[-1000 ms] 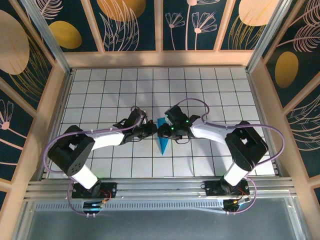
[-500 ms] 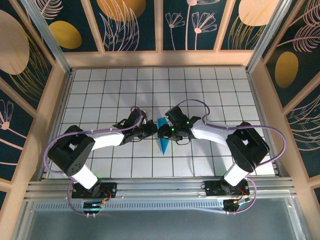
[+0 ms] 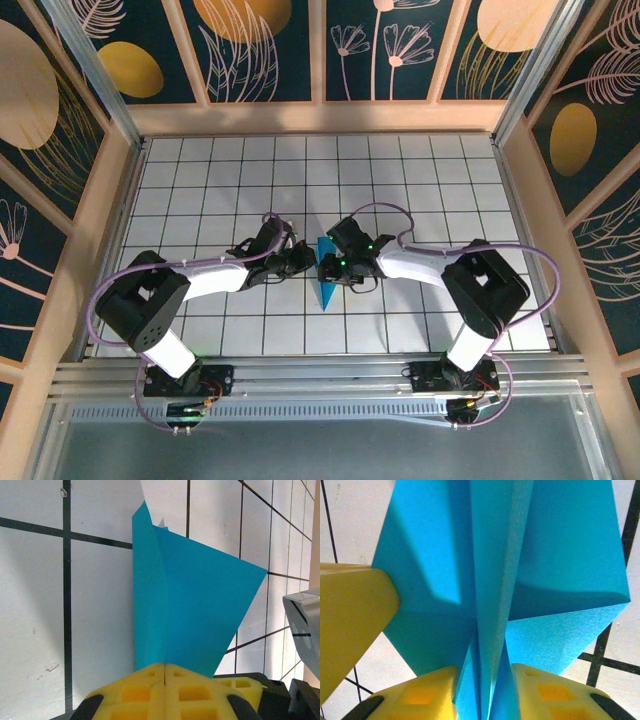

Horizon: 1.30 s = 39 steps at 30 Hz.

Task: Fold a paper plane with a square sheet of paper (fold left side to right side)
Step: Pick up the paper plane at the center of the table.

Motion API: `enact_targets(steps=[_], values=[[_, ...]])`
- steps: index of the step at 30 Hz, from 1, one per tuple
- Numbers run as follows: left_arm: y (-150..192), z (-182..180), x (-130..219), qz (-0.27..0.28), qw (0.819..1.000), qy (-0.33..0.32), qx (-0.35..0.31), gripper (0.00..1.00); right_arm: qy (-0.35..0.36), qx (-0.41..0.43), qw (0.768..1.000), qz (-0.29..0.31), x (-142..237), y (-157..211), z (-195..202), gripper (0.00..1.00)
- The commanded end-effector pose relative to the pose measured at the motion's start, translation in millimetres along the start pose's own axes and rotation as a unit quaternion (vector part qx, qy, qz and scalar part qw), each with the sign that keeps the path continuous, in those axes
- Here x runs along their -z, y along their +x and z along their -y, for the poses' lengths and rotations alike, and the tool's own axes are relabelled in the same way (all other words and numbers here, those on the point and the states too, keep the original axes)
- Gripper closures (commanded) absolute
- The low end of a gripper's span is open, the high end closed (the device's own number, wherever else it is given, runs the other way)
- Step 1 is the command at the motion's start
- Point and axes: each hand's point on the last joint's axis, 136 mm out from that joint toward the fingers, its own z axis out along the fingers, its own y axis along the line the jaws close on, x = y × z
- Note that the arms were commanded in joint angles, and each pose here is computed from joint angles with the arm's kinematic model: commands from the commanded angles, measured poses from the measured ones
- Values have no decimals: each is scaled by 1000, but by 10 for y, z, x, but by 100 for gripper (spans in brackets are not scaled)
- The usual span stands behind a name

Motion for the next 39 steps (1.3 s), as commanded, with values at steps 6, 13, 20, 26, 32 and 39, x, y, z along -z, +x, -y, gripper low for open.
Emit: enact_targets(steps=[6, 13, 20, 26, 32, 39], values=[[34, -27, -39, -6, 1000, 4, 11, 100, 18, -6, 1000, -14, -102, 66, 52, 71], [49, -63, -42, -7, 1000, -1, 13, 100, 13, -7, 1000, -20, -151, 75, 13, 76], [52, -77, -49, -7, 1000, -3, 11, 100, 8, -7, 1000, -18, -169, 61, -38, 81], [34, -59, -22, -2, 1000, -1, 9, 96, 6, -10, 1000, -17, -159, 49, -64, 87], [-145, 59, 200, 50, 999, 2, -1, 66, 4, -4, 1000, 1, -23, -62, -144, 98], [-518, 92, 907, 180, 982, -47, -34, 46, 50, 4, 998, 24, 174, -423, -54, 99]])
